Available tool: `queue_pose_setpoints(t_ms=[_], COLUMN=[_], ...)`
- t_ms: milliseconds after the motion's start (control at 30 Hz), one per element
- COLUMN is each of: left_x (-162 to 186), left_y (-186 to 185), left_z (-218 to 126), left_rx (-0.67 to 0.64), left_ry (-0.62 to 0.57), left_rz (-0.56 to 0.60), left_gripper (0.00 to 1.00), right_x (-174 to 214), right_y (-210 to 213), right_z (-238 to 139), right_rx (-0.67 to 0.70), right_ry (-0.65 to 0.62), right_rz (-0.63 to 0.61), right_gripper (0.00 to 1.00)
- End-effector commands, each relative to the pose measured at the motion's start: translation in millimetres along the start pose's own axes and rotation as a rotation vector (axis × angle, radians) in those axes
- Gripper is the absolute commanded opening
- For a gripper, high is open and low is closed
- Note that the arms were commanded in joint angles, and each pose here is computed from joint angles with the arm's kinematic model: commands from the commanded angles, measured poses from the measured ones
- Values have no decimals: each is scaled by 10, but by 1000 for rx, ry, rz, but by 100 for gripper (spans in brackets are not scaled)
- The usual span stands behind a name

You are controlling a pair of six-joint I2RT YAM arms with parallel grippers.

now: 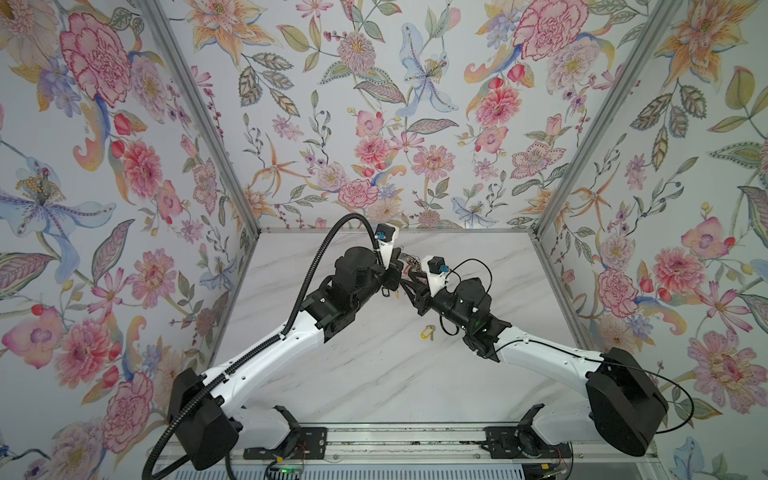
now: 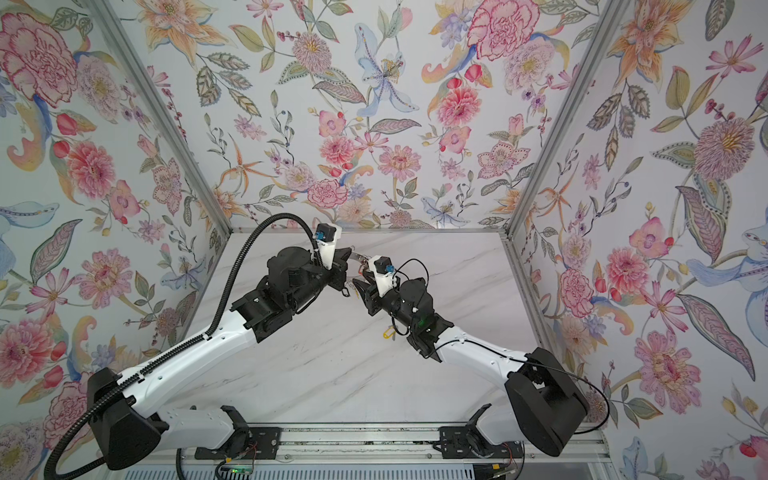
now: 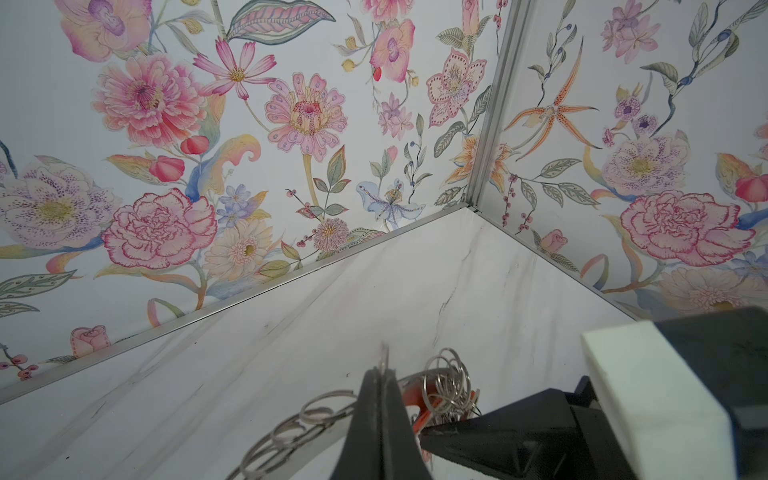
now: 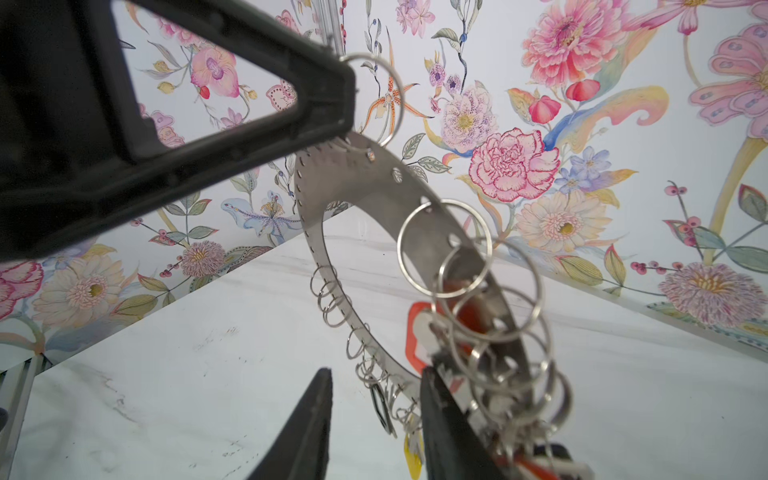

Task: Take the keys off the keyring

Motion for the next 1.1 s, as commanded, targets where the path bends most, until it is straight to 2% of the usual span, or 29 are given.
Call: queue_pose_setpoints(t_ms=[0,300,800,900,1067], left_x=[-235,-237,-234,-244,-243], left_y=[7,-6,-80,-95,-93], left_z=[-152,-156,-159,-164,-166], left_rx=[-17,-10,20,22,11], left_ry=[-100,-106,-114,-117,-115], left_rz=[-29,-26,-32,-31,-22], left_gripper=[0,0,0,0,0], right_x=[-145,-184,-269,-278,-284], right_y=[-14,-45,-40,-41,-47], right_z=[35,-12,60,61,47], right_rx=[1,54,34,42,42], right_ry=[-54,-59,-67,-68,-69], right_rz=[8,-4,4,6,11], right_gripper=[37,38,37,31,17])
Point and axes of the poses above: each gripper's point midway between its finger pads, its own z axis out along the fingers, its own y axis along the line the jaws close on, x = y × z, the point moved 10 cm from there along -z, back along the fingers, and after that the axes turned 3 degrees about z, right-handed, at the moved point
